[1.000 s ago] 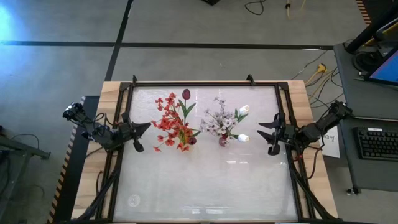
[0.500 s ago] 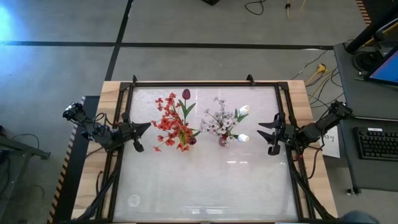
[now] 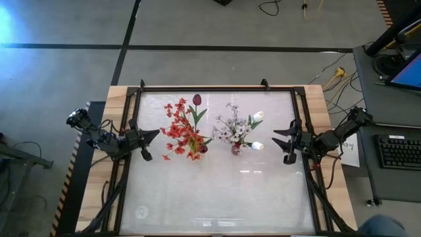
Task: Sort flowers into vase by color
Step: Return to Home Position
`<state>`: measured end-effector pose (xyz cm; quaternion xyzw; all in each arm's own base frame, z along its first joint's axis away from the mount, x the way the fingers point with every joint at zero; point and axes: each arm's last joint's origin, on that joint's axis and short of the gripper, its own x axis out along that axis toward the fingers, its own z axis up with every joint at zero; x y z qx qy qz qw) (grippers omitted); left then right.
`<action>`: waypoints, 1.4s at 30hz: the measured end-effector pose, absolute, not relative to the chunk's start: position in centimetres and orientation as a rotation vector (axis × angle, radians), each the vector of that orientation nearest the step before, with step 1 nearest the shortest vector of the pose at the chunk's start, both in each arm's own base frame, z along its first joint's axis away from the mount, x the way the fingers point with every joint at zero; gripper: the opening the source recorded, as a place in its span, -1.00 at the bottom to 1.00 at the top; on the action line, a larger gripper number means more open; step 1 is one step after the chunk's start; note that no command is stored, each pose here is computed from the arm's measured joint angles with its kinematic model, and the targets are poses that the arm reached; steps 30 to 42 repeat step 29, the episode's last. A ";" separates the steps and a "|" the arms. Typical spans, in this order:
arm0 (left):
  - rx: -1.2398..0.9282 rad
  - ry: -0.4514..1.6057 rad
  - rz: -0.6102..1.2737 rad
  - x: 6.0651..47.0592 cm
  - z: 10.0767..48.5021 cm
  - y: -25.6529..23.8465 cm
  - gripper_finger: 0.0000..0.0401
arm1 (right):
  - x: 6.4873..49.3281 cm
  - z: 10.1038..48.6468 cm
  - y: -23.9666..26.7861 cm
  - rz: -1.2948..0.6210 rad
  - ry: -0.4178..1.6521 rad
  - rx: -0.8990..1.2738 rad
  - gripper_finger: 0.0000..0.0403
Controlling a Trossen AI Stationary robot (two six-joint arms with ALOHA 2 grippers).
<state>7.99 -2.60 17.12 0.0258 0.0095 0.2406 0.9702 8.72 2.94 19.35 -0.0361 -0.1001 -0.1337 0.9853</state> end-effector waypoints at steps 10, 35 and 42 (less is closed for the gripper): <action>0.052 0.019 0.486 8.0 17.1 -2.6 -1.00 | 8.7 19.3 2.9 -0.269 -0.201 -0.073 -0.32; 0.052 0.019 0.486 8.0 17.1 -2.6 -1.00 | 8.7 19.3 2.9 -0.269 -0.201 -0.073 -0.33; 0.052 0.019 0.486 8.0 17.1 -2.6 -1.00 | 8.7 19.3 2.9 -0.269 -0.201 -0.073 -0.33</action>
